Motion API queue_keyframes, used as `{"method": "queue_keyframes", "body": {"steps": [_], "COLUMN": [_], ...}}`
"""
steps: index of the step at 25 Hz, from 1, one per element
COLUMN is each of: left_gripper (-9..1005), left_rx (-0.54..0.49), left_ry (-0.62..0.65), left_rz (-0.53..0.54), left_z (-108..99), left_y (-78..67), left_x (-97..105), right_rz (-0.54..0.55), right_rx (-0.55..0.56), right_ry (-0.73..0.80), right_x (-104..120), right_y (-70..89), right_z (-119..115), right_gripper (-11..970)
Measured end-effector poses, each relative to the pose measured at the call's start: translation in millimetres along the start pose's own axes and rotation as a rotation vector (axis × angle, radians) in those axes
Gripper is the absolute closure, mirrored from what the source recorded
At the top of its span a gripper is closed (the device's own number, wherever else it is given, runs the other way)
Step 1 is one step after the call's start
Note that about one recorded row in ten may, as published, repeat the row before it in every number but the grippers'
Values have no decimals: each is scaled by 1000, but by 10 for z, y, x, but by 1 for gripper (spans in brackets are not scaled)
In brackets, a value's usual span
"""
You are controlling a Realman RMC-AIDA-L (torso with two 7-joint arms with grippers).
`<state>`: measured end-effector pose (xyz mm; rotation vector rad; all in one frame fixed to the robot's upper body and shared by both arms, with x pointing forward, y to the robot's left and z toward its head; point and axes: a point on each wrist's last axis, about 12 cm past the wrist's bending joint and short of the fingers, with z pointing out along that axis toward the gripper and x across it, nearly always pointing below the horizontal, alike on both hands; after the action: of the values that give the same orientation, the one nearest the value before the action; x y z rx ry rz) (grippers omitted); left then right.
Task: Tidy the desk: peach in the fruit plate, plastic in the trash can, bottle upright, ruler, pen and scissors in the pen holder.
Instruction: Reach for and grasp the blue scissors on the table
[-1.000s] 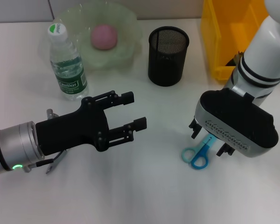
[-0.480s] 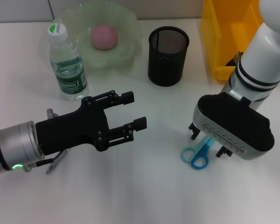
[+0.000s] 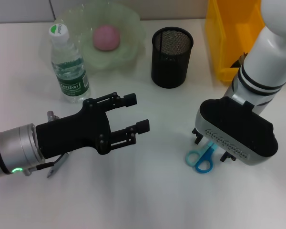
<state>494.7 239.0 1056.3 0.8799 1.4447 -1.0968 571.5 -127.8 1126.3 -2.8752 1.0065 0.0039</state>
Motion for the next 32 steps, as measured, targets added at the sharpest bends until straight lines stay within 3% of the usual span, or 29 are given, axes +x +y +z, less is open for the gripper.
{"method": "queue_keyframes", "body": {"steps": [32], "left_gripper": [299], "left_rx": [3], "left_ry": [0], "left_rz": [13], "left_z": [-3], "left_y": [16], "left_x": [-27], "right_rz": [19], "right_rx": [-21], "right_ry": [-9], "right_x": [6], "right_y": [-25], "right_z": [29], "right_gripper": [294]}}
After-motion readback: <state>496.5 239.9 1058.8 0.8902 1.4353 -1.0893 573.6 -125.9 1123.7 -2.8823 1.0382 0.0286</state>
